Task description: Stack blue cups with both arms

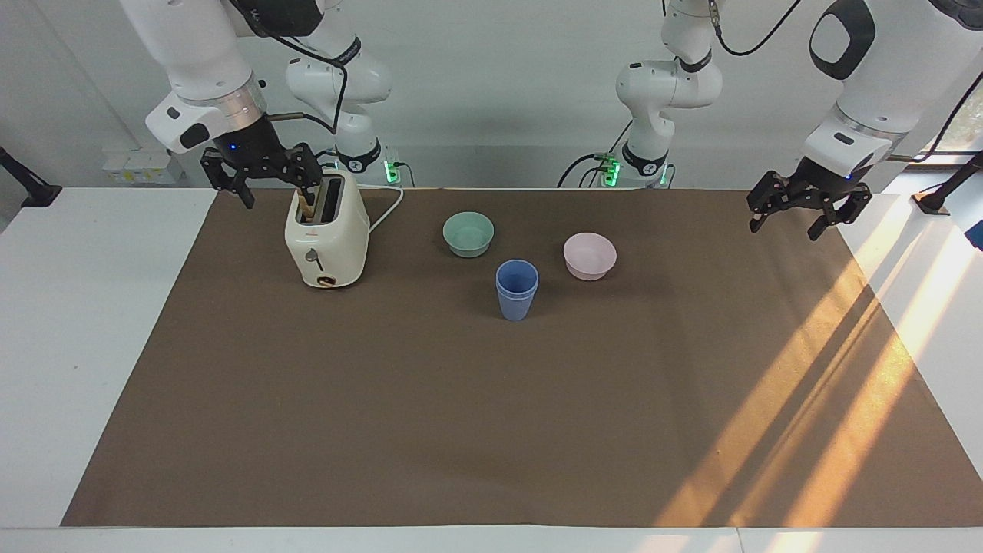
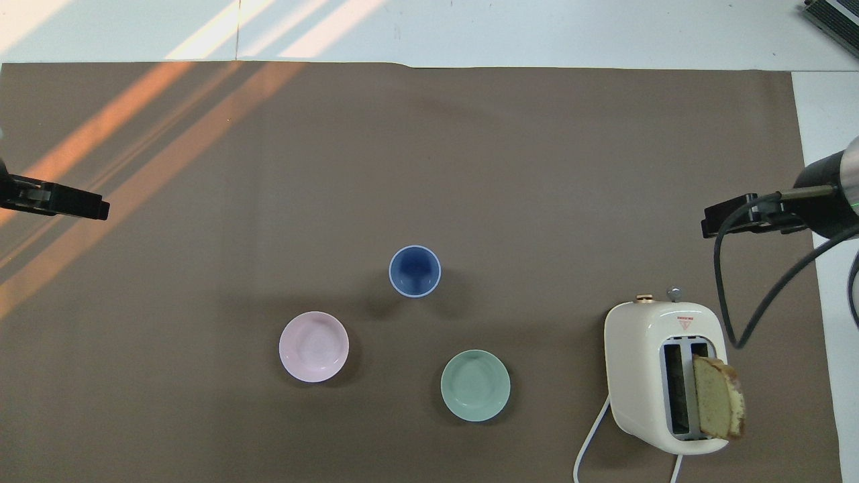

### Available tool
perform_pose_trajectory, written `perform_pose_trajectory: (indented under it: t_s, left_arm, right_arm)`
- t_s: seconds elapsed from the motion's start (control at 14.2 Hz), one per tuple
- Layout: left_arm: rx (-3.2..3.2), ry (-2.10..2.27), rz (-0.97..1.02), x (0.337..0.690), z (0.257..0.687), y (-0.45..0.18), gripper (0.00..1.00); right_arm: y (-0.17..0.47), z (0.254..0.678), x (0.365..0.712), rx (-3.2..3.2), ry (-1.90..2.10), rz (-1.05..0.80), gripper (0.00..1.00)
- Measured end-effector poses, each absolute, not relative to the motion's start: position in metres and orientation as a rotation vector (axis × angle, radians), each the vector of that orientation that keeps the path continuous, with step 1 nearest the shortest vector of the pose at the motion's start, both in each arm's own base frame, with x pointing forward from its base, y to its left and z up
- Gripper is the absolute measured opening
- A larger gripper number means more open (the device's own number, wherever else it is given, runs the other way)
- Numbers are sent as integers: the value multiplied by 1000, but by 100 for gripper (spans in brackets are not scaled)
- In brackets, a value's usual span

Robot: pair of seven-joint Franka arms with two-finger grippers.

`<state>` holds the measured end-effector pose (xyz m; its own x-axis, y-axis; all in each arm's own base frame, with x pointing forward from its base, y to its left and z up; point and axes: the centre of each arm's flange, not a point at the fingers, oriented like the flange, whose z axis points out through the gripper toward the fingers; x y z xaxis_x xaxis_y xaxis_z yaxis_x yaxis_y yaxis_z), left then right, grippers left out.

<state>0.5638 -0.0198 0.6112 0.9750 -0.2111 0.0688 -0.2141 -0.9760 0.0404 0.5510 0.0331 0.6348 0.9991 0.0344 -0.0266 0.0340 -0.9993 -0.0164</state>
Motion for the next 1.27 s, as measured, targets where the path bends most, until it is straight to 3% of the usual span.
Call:
perform_pose_trajectory:
  t_s: [1.27]
  left_arm:
    - [3075,-328,117,561,618,-19,100]
  right_arm:
    - [33,635,551,-3125,-52,41,100]
